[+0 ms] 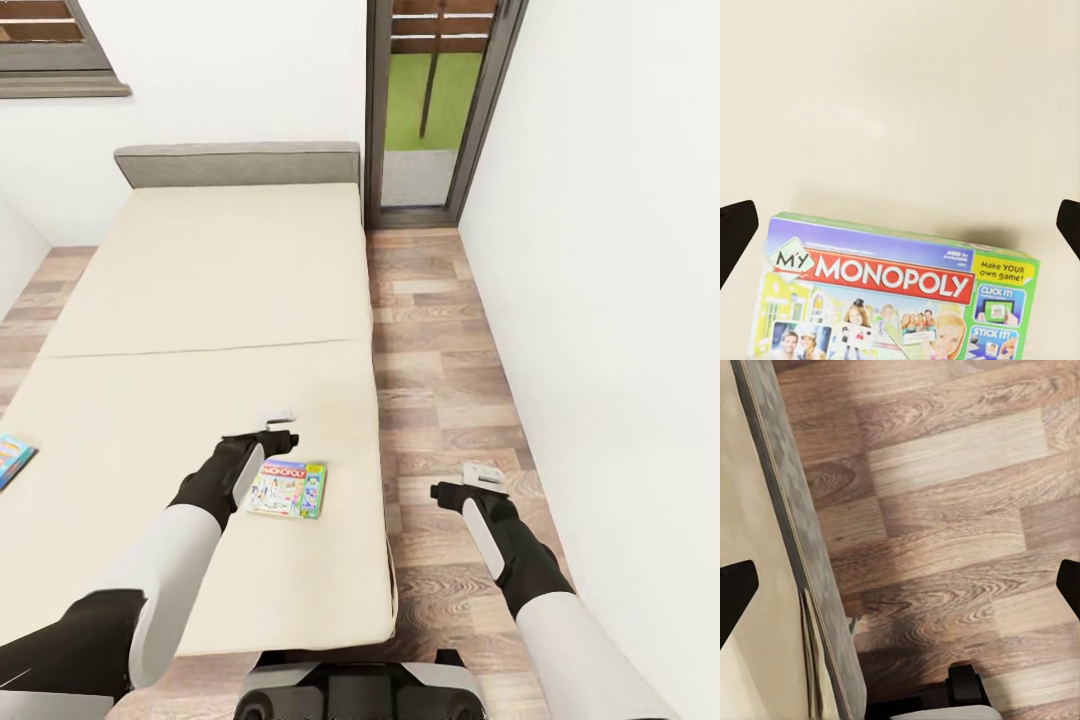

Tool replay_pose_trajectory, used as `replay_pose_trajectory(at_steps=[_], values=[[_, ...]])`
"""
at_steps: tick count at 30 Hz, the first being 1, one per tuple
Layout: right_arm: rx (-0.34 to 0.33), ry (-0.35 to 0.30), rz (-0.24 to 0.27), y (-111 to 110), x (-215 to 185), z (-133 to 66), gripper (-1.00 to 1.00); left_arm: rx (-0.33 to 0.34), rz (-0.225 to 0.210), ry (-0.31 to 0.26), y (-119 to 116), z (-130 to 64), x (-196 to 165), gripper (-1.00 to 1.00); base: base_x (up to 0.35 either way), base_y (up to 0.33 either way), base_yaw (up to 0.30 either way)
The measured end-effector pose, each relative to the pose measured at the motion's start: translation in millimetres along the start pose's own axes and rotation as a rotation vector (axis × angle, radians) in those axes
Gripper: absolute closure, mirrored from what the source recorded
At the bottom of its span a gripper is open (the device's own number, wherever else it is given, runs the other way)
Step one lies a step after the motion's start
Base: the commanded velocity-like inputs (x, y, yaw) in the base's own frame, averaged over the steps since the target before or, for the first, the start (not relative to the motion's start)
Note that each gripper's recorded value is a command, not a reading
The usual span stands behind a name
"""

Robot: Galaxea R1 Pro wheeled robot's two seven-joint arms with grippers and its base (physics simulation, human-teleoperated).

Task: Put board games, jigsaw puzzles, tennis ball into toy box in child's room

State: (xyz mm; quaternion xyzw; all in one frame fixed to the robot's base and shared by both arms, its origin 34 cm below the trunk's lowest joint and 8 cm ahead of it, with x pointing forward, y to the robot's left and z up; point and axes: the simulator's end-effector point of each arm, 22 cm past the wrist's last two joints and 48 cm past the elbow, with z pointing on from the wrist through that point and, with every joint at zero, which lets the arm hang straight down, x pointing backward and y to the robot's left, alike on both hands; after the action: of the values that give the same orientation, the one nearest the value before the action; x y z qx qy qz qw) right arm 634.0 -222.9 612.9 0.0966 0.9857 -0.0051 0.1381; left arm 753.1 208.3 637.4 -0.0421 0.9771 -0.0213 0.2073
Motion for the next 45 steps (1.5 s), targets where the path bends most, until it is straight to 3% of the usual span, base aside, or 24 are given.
replay_pose_trajectory(at_steps=[20,34,45], values=[[-0.004,0.03,-0.001,-1,16,12.9,-1.0,-0.003,0.0,-0.003,2,15.5,14,-1.0,0.0,0.0,0.0],[0.0,0.05,-0.001,-3,28,21.6,-1.0,-0.006,0.001,-0.063,3,20.4,-13,-1.0,0.0,0.0,0.0],[0.004,0.068,-0.002,-5,37,28.1,-1.0,-0.007,0.002,-0.056,4,27.7,-8,-1.0,0.0,0.0,0.0]])
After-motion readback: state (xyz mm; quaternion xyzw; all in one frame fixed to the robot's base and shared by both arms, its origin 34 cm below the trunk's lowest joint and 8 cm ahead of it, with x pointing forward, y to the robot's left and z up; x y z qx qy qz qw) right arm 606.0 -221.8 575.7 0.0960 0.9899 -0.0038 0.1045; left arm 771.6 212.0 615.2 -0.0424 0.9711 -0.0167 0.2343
